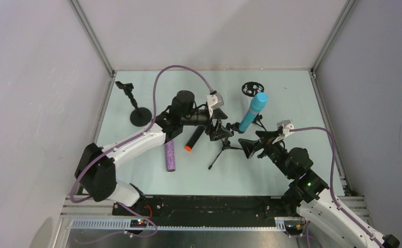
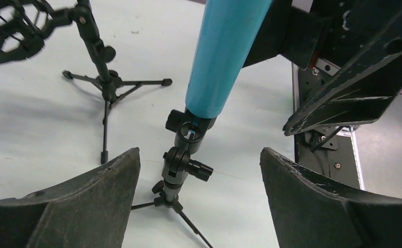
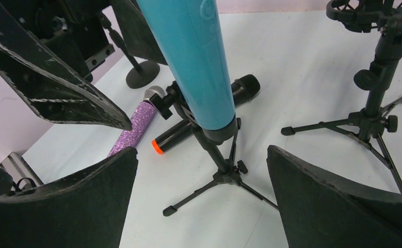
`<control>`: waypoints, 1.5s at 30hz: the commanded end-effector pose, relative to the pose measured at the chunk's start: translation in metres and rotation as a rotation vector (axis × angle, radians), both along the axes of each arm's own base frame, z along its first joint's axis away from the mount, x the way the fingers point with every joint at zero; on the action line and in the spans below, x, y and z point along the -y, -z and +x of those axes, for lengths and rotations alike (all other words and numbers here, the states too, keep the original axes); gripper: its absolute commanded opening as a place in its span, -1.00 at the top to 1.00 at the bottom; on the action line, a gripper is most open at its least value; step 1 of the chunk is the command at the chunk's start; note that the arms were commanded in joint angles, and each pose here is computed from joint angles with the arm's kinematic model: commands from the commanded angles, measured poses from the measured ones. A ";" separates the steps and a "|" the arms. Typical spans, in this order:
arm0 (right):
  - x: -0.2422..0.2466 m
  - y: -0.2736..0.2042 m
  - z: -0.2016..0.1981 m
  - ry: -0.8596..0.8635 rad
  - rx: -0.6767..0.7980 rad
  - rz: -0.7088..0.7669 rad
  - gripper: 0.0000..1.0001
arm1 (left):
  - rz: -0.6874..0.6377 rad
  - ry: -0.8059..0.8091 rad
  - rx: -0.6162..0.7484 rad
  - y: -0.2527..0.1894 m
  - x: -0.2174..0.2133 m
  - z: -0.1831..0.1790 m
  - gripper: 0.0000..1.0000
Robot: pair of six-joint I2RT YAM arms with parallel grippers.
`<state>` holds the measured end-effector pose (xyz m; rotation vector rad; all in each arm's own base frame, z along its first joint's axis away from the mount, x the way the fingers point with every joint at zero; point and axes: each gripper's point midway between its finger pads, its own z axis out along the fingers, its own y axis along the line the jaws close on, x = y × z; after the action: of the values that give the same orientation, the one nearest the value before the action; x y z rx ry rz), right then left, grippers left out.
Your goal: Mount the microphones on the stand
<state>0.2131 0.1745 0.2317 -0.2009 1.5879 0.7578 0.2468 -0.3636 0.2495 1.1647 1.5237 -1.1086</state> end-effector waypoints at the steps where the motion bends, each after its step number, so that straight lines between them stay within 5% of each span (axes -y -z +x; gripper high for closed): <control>1: 0.006 -0.014 0.000 0.021 0.007 0.023 -0.99 | -0.049 0.049 0.013 -0.018 0.011 -0.002 -0.78; 21: 0.012 -0.010 0.001 0.042 -0.006 0.013 -0.99 | 0.048 -0.057 0.078 0.023 0.020 0.025 -0.53; 34: 0.013 -0.010 0.001 0.045 -0.004 0.020 -0.99 | 0.043 -0.009 0.356 0.039 0.000 0.014 -0.86; 45: 0.014 -0.015 -0.002 0.036 0.009 0.038 -0.99 | -0.065 -0.049 0.317 0.048 0.014 0.025 -0.81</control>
<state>0.2136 0.1622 0.2244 -0.1627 1.6210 0.7291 0.2618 -0.3674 0.1848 1.2659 1.3469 -0.8709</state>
